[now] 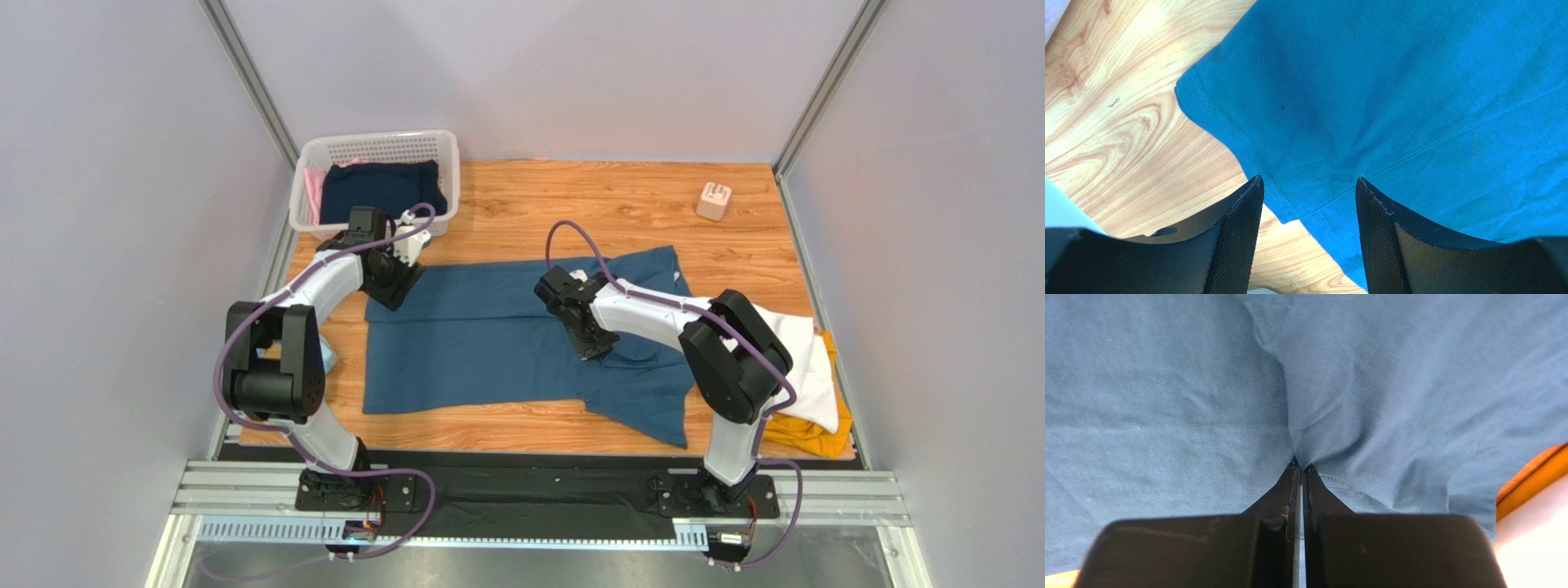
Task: Fold and stack the t-shirts
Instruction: Fold the flattened tshirt in 1/3 of the way
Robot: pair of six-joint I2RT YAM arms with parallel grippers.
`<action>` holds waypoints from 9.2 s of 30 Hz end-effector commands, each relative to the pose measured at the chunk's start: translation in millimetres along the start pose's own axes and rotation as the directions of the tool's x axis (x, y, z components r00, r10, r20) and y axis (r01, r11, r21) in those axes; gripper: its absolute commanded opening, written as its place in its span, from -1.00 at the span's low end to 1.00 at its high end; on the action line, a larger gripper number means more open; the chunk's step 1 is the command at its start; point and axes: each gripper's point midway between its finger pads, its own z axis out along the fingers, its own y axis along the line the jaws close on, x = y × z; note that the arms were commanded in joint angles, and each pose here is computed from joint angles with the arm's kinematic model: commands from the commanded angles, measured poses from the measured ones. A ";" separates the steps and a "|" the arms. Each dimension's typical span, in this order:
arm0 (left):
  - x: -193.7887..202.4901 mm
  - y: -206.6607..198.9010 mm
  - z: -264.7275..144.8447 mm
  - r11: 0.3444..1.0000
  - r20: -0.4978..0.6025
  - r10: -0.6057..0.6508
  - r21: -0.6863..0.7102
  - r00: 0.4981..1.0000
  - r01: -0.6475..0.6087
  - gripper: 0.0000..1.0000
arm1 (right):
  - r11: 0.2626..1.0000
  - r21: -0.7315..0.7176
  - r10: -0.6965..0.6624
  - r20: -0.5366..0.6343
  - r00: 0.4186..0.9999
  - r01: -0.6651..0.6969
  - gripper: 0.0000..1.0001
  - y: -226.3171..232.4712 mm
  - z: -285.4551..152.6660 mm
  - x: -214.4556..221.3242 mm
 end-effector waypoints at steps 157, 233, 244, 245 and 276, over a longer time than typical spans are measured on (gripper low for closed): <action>-248.1 -366.2 23.0 0.725 0.426 0.636 -0.046 0.643 -0.687 0.07 | 0.604 -0.312 0.708 -0.212 0.673 -0.733 -0.22 -132.8 84.6 -103.6; -240.3 -346.7 44.3 0.780 0.343 0.571 0.058 0.746 -0.623 0.05 | 0.595 -0.311 0.715 -0.216 0.665 -0.741 -0.28 -135.7 87.5 -101.8; -257.0 -335.5 48.0 0.790 0.362 0.574 -0.009 0.734 -0.613 0.05 | 0.593 -0.315 0.715 -0.217 0.665 -0.741 -0.28 -134.9 87.1 -101.9; -260.5 -332.7 47.1 0.790 0.367 0.576 -0.021 0.731 -0.612 0.05 | 0.596 -0.313 0.714 -0.215 0.666 -0.740 -0.28 -135.3 87.7 -101.5; -228.9 -376.1 -1.2 0.801 0.390 0.524 0.076 0.757 -0.594 0.02 | 0.594 -0.313 0.715 -0.216 0.665 -0.741 -0.29 -136.2 88.4 -100.9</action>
